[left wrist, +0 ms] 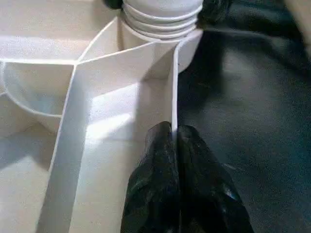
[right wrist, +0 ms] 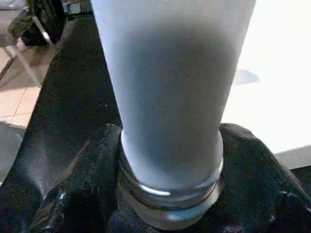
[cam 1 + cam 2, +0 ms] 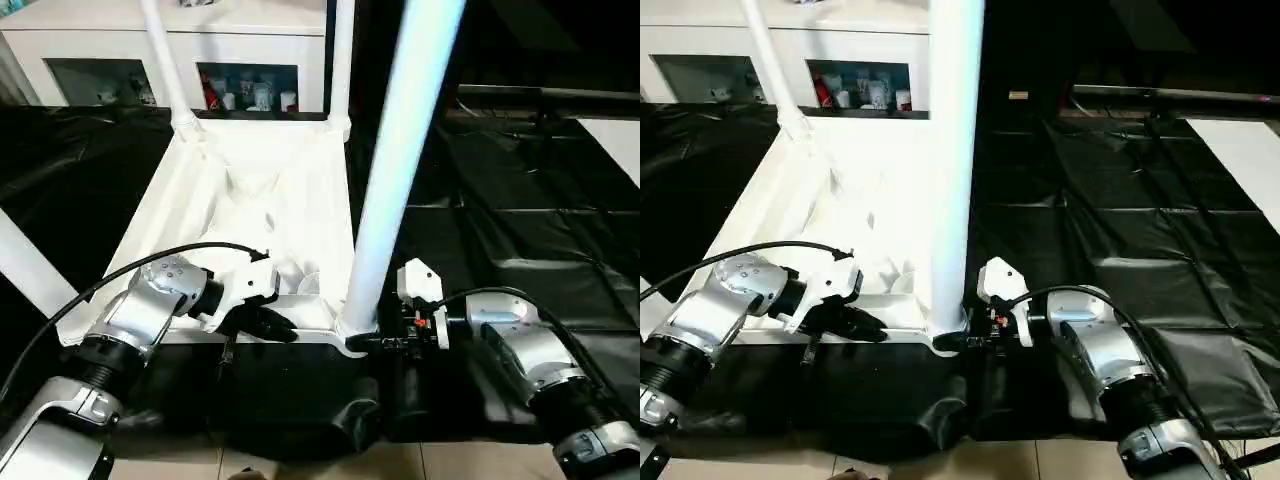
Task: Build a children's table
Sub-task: Rotate leg to tighten
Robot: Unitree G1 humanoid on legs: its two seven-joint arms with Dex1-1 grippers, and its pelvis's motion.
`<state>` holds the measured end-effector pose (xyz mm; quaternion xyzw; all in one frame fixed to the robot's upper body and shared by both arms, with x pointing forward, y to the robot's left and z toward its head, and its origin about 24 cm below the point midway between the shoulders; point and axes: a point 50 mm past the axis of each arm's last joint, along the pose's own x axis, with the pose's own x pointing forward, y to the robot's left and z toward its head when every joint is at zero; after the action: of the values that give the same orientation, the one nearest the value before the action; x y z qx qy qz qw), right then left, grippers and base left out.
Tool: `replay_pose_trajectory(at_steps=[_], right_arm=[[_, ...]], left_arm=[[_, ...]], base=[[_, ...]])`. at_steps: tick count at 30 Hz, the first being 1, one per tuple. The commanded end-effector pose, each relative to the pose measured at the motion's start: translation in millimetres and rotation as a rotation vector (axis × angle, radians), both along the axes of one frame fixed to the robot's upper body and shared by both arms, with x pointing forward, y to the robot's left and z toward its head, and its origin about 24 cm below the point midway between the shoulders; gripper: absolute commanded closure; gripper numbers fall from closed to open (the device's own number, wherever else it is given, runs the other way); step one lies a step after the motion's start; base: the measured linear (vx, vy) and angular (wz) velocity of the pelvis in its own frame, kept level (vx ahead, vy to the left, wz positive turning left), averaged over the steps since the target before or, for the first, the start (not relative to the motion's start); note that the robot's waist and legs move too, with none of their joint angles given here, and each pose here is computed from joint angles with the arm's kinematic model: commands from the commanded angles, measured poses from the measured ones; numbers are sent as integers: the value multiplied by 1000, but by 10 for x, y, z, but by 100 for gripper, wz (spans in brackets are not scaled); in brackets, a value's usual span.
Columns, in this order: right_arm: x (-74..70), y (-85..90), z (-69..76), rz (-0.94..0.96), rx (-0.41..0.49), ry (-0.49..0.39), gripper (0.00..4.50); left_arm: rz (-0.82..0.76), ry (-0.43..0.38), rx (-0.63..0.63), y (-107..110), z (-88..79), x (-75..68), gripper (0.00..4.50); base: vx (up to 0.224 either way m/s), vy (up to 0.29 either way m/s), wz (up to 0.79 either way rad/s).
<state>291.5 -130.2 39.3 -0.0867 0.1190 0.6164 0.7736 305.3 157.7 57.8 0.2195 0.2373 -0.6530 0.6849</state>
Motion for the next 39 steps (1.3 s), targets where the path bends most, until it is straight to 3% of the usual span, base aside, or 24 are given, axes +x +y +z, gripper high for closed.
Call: replay_pose_trajectory(at_steps=[1,9,11,12,15,20,24,26,29,31,34,37,39], right_arm=[[183,43,59,-199,40,-64,180],[379,245,-98,-635,103,-47,182],[419,276,-154,-727,53,-51,183],[472,342,-230,-865,-6,-41,183],[505,458,-284,-989,-34,-12,183],[487,662,-283,-948,-47,-29,183],[460,717,-275,-928,33,-3,183],[470,701,-273,-951,59,6,127],[491,636,-228,-947,77,-29,108],[501,586,-191,-937,83,-65,70],[504,520,-162,-904,89,-80,55],[497,452,-147,-801,3,-166,55],[482,376,-106,-729,33,-154,55]], left_arm=[[93,9,12,-61,-136,38,450],[248,-25,-67,-282,-177,193,450],[273,-34,-67,-317,-183,221,450],[322,-48,-69,-370,-192,275,450],[370,-72,-52,-417,-205,330,450],[374,-81,-45,-431,-211,340,450],[367,-82,-33,-406,-234,325,450],[365,-83,-27,-394,-246,324,450],[354,-83,-18,-370,-258,310,450],[350,-87,-16,-355,-258,302,450],[345,-89,-16,-341,-254,289,450],[325,-82,-15,-324,-258,263,450],[298,-76,-14,-300,-261,231,450]], base=[[0,0,0],[0,0,0],[0,0,0],[0,0,0],[0,0,0],[0,0,0],[0,0,0],[0,0,0],[0,0,0],[0,0,0],[0,0,0],[0,0,0],[0,0,0]])
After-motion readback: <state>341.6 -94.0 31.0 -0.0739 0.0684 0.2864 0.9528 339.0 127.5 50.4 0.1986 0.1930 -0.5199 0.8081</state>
